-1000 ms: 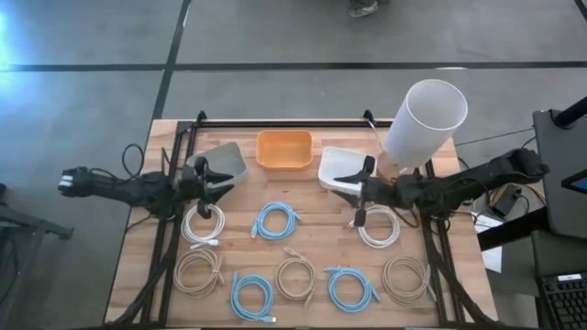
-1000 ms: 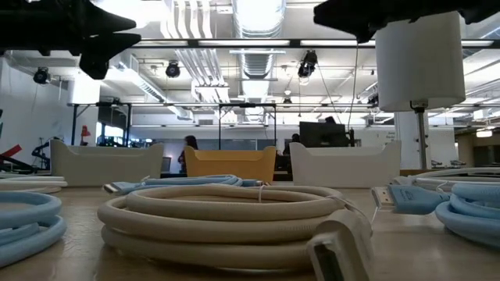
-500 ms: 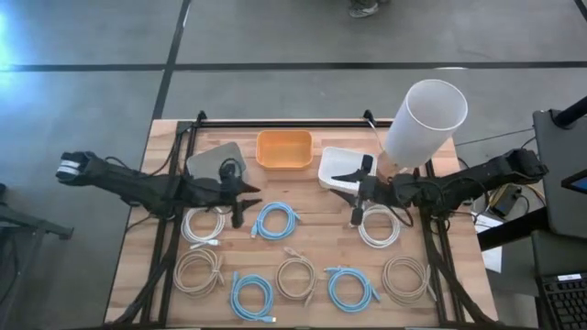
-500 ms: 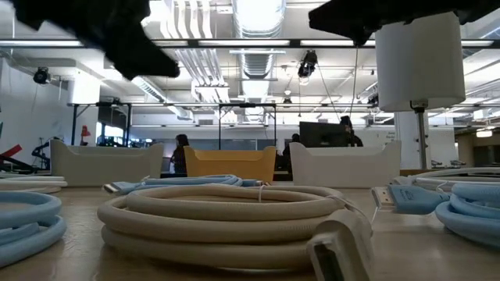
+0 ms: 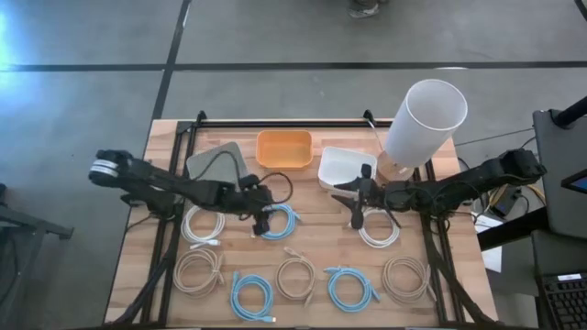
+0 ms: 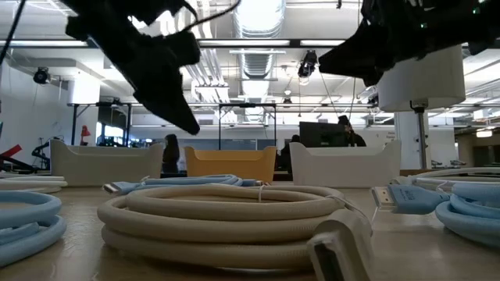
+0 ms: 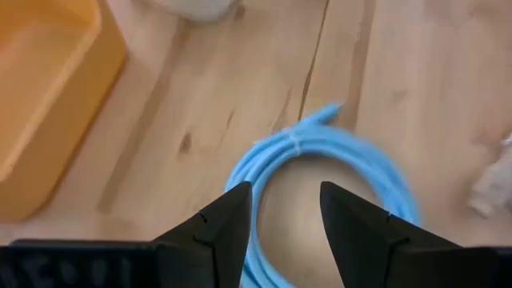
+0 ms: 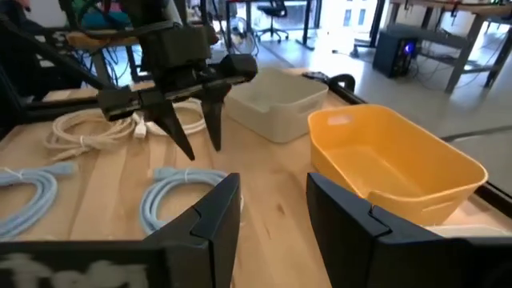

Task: Sort HDMI cables
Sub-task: Put the top blue hdmi cable into the gray bin

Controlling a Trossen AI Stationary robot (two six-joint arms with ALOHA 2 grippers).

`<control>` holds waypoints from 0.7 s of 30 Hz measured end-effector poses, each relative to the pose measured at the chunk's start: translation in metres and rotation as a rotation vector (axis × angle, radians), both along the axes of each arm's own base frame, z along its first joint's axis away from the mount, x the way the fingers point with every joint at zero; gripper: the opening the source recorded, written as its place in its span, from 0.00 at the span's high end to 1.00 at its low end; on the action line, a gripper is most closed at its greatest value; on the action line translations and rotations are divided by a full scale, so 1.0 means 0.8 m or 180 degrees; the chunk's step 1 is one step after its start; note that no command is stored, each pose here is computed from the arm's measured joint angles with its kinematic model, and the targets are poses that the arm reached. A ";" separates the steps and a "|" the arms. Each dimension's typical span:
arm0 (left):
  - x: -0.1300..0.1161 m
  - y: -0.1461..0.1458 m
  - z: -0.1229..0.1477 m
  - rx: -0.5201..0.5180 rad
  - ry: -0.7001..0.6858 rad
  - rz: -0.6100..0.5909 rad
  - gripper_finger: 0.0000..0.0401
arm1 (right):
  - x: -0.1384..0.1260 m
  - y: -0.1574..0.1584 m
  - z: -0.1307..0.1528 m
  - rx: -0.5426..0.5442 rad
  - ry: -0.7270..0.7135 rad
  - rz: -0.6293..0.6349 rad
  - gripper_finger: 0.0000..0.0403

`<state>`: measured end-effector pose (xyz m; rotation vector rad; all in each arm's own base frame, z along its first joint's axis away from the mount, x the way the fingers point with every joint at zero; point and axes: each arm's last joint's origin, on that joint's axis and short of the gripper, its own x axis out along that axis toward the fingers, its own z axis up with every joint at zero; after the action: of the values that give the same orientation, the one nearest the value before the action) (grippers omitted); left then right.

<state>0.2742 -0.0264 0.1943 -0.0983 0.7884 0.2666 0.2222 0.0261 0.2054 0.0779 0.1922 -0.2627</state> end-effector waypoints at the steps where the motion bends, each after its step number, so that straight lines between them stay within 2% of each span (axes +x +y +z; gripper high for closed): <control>1: 0.003 0.001 -0.007 0.0015 0.0069 0.0015 0.57 | 0.001 0.000 -0.002 -0.0003 0.0010 0.0000 0.66; 11: 0.017 0.011 -0.055 0.0075 0.0485 0.0215 0.57 | 0.012 0.002 -0.011 0.0049 0.0119 -0.0014 0.70; 21: 0.024 0.021 -0.077 0.0005 0.0574 0.0461 0.59 | 0.014 0.003 -0.009 0.0096 0.0085 -0.0014 0.70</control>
<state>0.2936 -0.0099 0.1329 -0.1314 0.9618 0.4176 0.2334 0.0287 0.1985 0.1049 0.2226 -0.2652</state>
